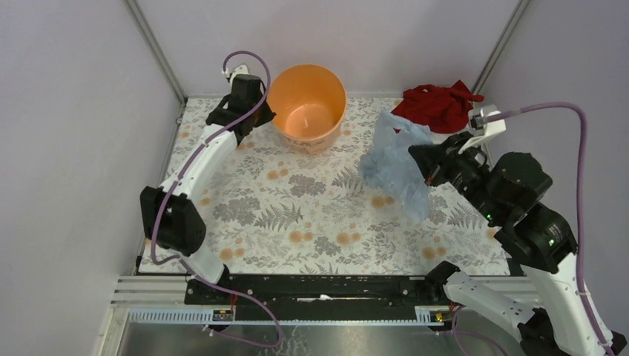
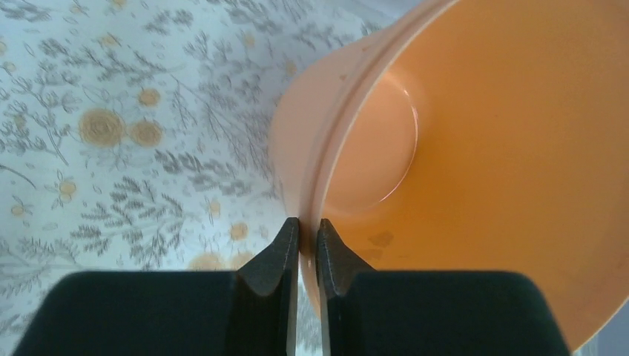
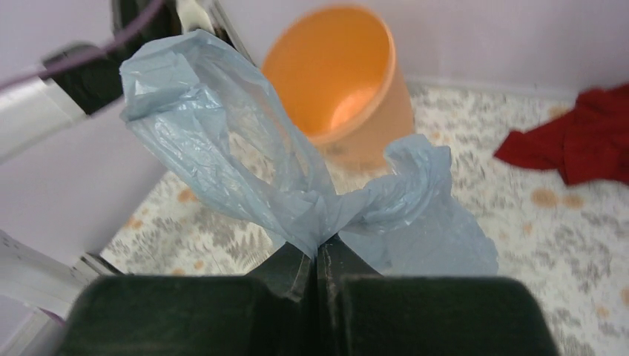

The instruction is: Put the trash bags into the trash bin

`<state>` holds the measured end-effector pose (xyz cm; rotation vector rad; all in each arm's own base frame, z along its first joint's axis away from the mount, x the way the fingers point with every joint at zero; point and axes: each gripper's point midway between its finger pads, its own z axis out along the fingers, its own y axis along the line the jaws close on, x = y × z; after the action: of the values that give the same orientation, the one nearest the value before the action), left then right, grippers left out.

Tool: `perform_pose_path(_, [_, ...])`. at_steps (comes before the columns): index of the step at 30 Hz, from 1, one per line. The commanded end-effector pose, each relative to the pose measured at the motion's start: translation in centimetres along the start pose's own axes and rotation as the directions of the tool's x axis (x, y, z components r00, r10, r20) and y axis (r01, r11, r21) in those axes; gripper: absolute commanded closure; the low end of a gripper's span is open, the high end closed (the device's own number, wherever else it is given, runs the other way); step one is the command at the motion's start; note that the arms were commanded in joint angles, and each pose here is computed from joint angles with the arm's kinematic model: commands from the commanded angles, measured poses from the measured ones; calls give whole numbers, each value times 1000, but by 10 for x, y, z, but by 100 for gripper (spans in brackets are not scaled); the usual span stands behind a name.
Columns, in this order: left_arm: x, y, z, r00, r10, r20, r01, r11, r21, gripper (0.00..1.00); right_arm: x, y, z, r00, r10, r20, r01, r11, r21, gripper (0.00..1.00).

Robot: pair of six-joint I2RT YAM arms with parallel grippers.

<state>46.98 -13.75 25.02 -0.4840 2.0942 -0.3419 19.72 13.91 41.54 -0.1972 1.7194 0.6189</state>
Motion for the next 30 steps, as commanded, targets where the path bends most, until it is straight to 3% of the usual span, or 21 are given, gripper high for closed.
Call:
perform_pose_path(1, [2,-35,-61,996,83,-21,-78,979,186,90,-56,30,-2,993,-40,112,52,993,-107,100])
perform_pose_path(8, [54,-69,-110,981,155,-120,-108,940,325,94,-115,91,9,986,9,164,48,940,-337,100])
perform_pose_path(14, [80,-79,-120,970,179,-164,-113,931,347,93,-134,133,27,990,80,119,-8,860,-510,100])
perform_pose_path(19, [83,-86,-122,968,196,-157,-130,926,354,92,-114,114,50,992,97,76,-58,909,-414,100])
perform_pose_path(25, [84,-88,-117,966,217,-138,-161,928,338,92,-76,103,57,991,135,-3,-127,916,-380,100])
perform_pose_path(30, [88,-92,-109,959,242,-145,-185,927,327,91,-97,130,51,985,171,-11,-154,856,-494,100])
